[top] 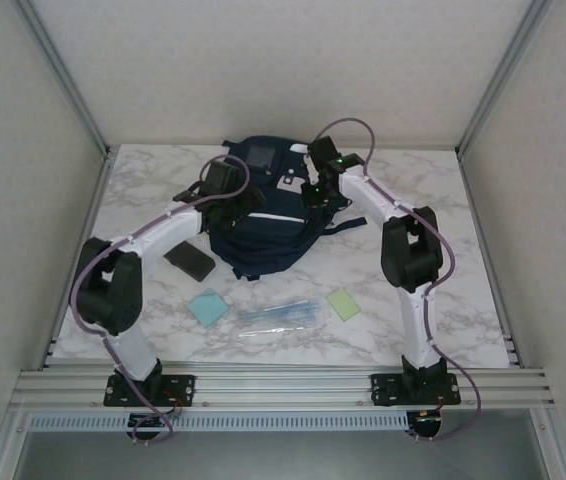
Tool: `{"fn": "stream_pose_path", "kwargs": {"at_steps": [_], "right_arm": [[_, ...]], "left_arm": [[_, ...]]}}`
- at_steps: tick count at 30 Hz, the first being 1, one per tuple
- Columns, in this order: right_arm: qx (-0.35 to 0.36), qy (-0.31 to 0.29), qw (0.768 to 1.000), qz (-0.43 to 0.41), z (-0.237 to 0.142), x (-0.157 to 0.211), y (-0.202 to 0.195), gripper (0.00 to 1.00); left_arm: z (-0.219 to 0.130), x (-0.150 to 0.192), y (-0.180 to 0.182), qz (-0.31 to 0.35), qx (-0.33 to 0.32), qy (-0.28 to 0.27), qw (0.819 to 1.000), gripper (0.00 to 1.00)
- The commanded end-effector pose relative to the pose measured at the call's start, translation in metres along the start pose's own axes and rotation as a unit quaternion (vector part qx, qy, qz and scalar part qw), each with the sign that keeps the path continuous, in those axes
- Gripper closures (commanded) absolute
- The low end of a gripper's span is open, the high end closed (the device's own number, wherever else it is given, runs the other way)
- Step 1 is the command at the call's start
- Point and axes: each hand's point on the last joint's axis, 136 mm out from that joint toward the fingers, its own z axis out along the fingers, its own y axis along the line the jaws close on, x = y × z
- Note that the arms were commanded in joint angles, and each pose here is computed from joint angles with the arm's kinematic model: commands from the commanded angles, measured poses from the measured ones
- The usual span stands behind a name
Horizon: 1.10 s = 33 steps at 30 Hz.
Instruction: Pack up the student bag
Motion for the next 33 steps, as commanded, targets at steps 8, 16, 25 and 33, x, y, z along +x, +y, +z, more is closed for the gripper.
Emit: {"fn": "stream_pose_path", "kwargs": {"at_steps": [8, 16, 25, 33], "right_arm": [[0.059, 0.02, 0.992, -0.111, 0.019, -0.004, -0.028, 0.63], [0.007, 0.009, 0.992, -0.129, 0.038, -0.008, -0.002, 0.55], [0.005, 0.018, 0.996, -0.093, 0.073, 0.001, 0.0, 0.55], [0.036, -0.028, 0.985, 0.165, 0.061, 0.023, -0.038, 0.86]], "left_arm": [[0.043, -0.018, 0.032, -0.007, -0.029, 0.042, 0.999, 0.25], [0.049, -0.012, 0.047, -0.006, -0.038, 0.063, 0.997, 0.26], [0.065, -0.026, 0.07, -0.016, -0.059, 0.068, 0.996, 0.26], [0.079, -0.049, 0.083, -0.031, -0.077, 0.052, 0.995, 0.27]]}}
